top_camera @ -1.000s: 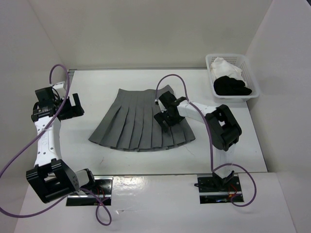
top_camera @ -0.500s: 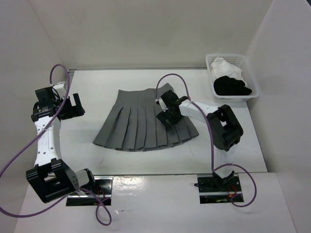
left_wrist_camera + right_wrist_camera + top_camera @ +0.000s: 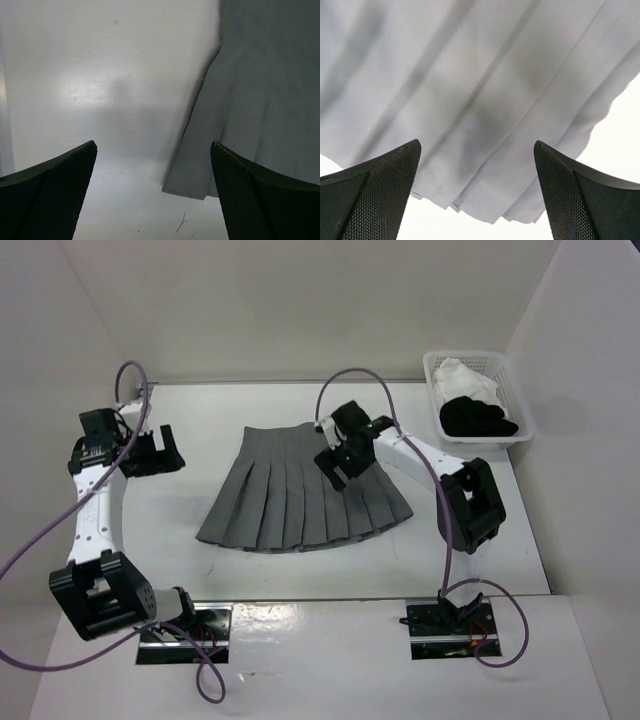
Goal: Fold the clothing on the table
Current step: Flatten the skirt out, then fold the skirt
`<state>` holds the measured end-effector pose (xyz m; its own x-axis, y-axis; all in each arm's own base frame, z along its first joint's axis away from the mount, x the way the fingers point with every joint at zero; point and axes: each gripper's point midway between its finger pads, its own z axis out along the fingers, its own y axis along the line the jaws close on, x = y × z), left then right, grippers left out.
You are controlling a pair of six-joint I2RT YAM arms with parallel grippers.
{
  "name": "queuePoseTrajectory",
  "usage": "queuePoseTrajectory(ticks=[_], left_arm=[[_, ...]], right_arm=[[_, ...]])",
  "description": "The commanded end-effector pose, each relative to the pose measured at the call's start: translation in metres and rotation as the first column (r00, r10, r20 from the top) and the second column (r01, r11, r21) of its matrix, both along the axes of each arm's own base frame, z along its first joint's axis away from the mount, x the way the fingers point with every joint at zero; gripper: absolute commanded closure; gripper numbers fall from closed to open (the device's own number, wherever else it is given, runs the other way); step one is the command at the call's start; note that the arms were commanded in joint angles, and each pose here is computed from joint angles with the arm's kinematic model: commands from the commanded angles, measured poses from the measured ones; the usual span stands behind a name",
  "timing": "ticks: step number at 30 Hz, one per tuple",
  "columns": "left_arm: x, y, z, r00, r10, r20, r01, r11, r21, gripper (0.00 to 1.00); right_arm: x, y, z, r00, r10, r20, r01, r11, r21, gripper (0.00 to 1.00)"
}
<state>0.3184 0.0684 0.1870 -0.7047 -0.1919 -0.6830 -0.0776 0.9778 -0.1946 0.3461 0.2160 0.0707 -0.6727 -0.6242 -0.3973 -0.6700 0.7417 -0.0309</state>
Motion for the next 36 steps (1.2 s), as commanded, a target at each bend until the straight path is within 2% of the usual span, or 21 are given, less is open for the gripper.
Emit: queuePoseTrajectory(ticks=[1, 2, 5, 7, 8, 10, 11, 13, 16, 19, 27, 36], left_arm=[[0.033, -0.023, 0.023, 0.988, -0.132, 0.074, 0.134, 0.991, -0.016, 0.0], [0.045, -0.036, 0.036, 0.979, -0.179, 0.101, 0.181, 0.983, -0.01, 0.0], [0.082, -0.063, 0.007, 0.958, -0.282, 0.045, 0.284, 0.957, -0.058, 0.01], [0.105, -0.082, 0.011, 0.933, -0.353, 0.066, 0.357, 0.931, -0.076, 0.06], [0.115, -0.099, -0.014, 0.918, -0.396, 0.014, 0.394, 0.91, -0.125, 0.06], [0.136, -0.12, -0.008, 0.886, -0.461, 0.047, 0.462, 0.87, -0.174, 0.09], [0.142, -0.132, -0.036, 0.866, -0.5, -0.005, 0.486, 0.844, -0.228, 0.12], [0.154, -0.146, -0.043, 0.843, -0.538, 0.001, 0.517, 0.81, -0.276, 0.15], [0.179, -0.148, -0.057, 0.837, -0.548, 0.0, 0.523, 0.798, -0.3, 0.18], [0.196, -0.148, -0.079, 0.837, -0.547, -0.019, 0.512, 0.794, -0.327, 0.18], [0.216, -0.14, -0.114, 0.849, -0.525, -0.053, 0.481, 0.811, -0.334, 0.18], [0.218, -0.141, -0.155, 0.841, -0.53, -0.107, 0.458, 0.804, -0.379, 0.19]], right_arm=[[0.018, 0.029, 0.096, 0.988, 0.033, 0.153, -0.061, 0.981, 0.186, 0.03], [0.023, 0.032, 0.108, 0.981, 0.029, 0.192, -0.069, 0.976, 0.207, 0.03], [0.049, 0.025, 0.125, 0.953, 0.004, 0.303, -0.071, 0.975, 0.211, 0.03], [0.069, 0.011, 0.124, 0.943, -0.045, 0.328, -0.036, 0.971, 0.236, 0.03], [0.076, 0.006, 0.123, 0.943, -0.057, 0.327, -0.028, 0.968, 0.251, 0.03], [0.089, -0.006, 0.112, 0.955, -0.107, 0.278, 0.016, 0.95, 0.311, 0.03], [0.094, -0.009, 0.107, 0.958, -0.119, 0.262, 0.027, 0.943, 0.33, 0.03], [0.1, -0.02, 0.096, 0.965, -0.142, 0.223, 0.057, 0.935, 0.35, 0.04], [0.105, -0.032, 0.084, 0.971, -0.159, 0.181, 0.086, 0.929, 0.36, 0.13], [0.105, -0.041, 0.083, 0.975, -0.163, 0.153, 0.09, 0.913, 0.398, 0.16], [0.108, -0.048, 0.084, 0.974, -0.173, 0.146, 0.1, 0.906, 0.411, 0.16], [0.106, -0.047, 0.079, 0.978, -0.161, 0.132, 0.094, 0.908, 0.408, 0.16]])
